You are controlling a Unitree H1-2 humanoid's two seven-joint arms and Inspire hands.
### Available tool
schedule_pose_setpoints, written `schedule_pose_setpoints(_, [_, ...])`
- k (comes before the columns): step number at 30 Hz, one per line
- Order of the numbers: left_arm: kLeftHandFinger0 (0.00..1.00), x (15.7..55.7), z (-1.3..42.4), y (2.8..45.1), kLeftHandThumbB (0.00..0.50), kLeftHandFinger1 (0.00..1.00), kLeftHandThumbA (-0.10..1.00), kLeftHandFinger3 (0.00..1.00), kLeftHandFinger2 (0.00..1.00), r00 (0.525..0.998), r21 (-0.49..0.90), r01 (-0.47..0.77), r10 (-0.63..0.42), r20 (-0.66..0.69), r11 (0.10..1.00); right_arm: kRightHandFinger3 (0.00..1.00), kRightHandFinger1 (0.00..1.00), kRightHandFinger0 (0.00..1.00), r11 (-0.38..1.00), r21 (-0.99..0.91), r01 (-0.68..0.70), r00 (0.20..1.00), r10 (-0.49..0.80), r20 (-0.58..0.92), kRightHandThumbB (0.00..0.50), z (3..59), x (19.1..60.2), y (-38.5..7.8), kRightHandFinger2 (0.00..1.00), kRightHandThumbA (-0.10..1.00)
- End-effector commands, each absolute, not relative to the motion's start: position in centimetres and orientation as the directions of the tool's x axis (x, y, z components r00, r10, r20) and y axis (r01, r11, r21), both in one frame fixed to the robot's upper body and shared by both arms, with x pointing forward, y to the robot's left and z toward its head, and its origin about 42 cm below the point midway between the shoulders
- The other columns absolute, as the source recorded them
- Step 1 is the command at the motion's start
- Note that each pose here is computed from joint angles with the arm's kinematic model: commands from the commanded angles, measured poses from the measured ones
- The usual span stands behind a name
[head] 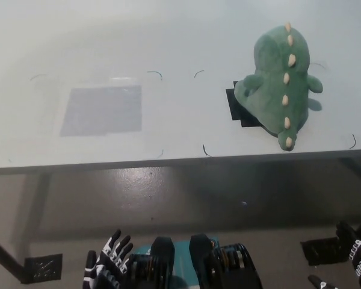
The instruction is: Use both hands to pick up a dinasour on the right side and move it to the left side
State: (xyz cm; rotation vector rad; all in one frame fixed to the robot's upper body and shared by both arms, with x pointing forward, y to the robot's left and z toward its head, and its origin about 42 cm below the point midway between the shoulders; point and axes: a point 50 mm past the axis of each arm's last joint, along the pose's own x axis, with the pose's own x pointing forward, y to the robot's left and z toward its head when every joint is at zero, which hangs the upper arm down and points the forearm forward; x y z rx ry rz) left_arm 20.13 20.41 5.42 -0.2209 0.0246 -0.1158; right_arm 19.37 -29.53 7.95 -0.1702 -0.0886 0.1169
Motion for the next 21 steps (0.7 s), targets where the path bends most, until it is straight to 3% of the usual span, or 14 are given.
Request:
schedule_pose_setpoints(1, [1.0,20.5,6.4,20.4,0.335,1.0,1.0,1.0,1.0,0.984,-0.175,0.178,-0.174,0.04,0.968,1.0,1.0,1.0,0.978,-0.179,-0.111,0.972,0.144,0.184,0.072,9.8,19.7,-29.6,1.0,0.88])
schedule_pose_setpoints(5, [1.0,20.6,7.0,20.4,0.331,1.0,1.0,1.0,1.0,0.981,-0.178,0.194,-0.185,0.066,0.965,1.0,1.0,1.0,0.977,-0.183,-0.112,0.969,0.149,0.199,0.085,10.0,19.7,-29.6,1.0,0.98])
schedule_pose_setpoints(11, [1.0,21.5,9.1,19.9,0.315,1.0,1.0,1.0,1.0,0.975,-0.149,0.192,-0.171,0.144,0.97,1.0,1.0,1.0,0.974,-0.2,-0.109,0.957,0.157,0.243,0.084,11.3,20.4,-29.8,1.0,1.0])
schedule_pose_setpoints(15, [1.0,22.4,11.0,19.0,0.329,1.0,1.0,1.0,1.0,0.966,-0.13,0.193,-0.166,0.197,0.973,1.0,1.0,1.0,0.98,-0.174,-0.092,0.947,0.14,0.288,0.103,12.9,21.1,-29.6,1.0,1.0])
schedule_pose_setpoints(16, [1.0,22.9,11.8,18.5,0.369,1.0,1.0,1.0,1.0,0.96,-0.103,0.197,-0.17,0.221,0.975,1.0,1.0,1.0,0.982,-0.169,-0.088,0.94,0.137,0.312,0.088,13.6,21.6,-29.5,1.0,1.0])
schedule_pose_setpoints(17, [1.0,23.3,12.4,18.3,0.369,1.0,1.0,1.0,1.0,0.954,-0.086,0.203,-0.177,0.24,0.975,1.0,1.0,1.0,0.982,-0.167,-0.086,0.935,0.137,0.328,0.082,14.1,21.9,-29.4,1.0,1.0])
schedule_pose_setpoints(21, [1.0,24.9,14.1,17.9,0.383,1.0,1.0,1.0,1.0,0.938,-0.064,0.215,-0.188,0.291,0.975,1.0,1.0,1.0,0.984,-0.162,-0.077,0.932,0.128,0.338,0.127,15.3,22.7,-29.2,1.0,1.0])
